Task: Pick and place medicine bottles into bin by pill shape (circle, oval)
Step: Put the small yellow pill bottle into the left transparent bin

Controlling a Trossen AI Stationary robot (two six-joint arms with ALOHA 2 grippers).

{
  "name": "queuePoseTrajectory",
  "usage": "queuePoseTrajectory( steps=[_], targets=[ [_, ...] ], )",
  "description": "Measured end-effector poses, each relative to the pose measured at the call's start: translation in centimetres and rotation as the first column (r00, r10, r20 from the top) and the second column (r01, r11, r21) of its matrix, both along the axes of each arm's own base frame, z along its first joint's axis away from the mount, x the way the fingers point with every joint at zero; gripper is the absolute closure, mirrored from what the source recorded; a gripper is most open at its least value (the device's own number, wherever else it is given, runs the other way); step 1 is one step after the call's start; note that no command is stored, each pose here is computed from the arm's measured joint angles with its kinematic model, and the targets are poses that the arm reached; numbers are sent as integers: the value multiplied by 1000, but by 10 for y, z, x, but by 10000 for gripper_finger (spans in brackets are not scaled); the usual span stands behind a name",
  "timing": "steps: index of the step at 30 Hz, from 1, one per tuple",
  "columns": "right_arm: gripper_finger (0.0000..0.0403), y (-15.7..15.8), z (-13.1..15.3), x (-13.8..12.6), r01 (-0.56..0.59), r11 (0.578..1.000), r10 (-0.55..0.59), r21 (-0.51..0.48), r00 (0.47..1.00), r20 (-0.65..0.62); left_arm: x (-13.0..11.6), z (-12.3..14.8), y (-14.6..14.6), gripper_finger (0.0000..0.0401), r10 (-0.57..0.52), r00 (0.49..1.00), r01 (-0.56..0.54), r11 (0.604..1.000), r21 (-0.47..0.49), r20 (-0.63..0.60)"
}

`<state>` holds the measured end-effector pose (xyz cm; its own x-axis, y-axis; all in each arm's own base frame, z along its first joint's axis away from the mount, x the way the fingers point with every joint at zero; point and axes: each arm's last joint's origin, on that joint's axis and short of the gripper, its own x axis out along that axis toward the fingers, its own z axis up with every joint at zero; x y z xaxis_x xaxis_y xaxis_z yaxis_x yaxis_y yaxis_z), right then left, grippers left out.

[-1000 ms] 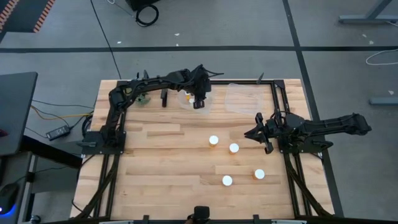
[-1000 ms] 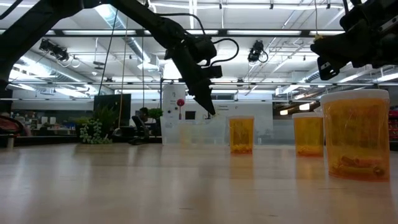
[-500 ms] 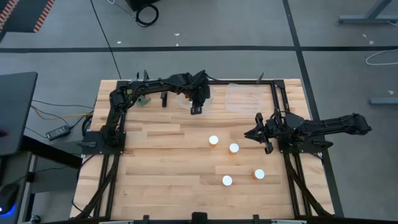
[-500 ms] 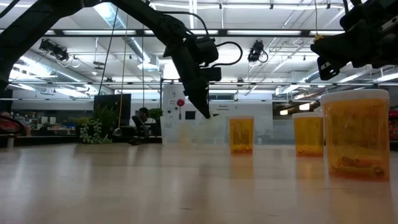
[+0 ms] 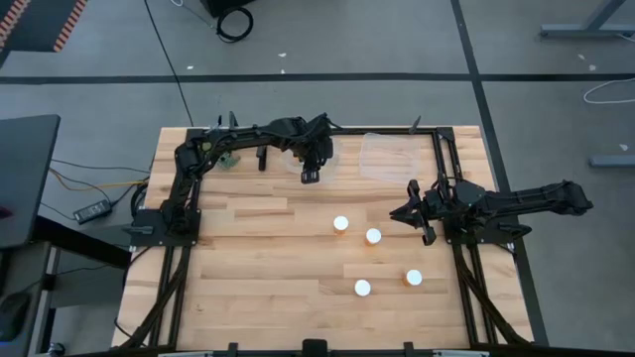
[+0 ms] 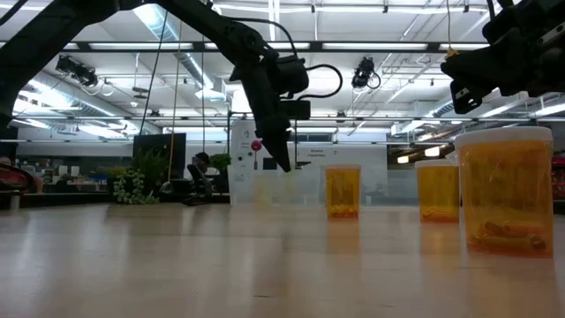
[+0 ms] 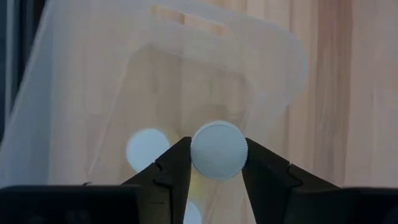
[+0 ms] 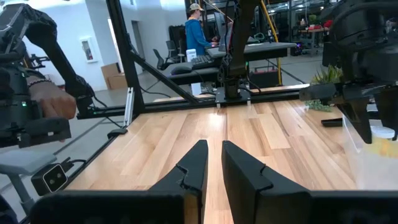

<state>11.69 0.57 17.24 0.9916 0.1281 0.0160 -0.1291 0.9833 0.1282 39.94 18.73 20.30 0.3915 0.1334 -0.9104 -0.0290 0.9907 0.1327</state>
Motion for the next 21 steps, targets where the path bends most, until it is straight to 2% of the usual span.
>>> queuePoseTrajectory(
  steps=[10,21],
  targets=[
    [349,0,0,0,0,1000,0,0,1000,-5,4,-16,-5,268,-18,998,19,1000,9,-60],
    [349,0,-2,0,0,1000,0,0,1000,-17,7,-16,-5,271,-43,997,46,998,44,-67]
  ],
)
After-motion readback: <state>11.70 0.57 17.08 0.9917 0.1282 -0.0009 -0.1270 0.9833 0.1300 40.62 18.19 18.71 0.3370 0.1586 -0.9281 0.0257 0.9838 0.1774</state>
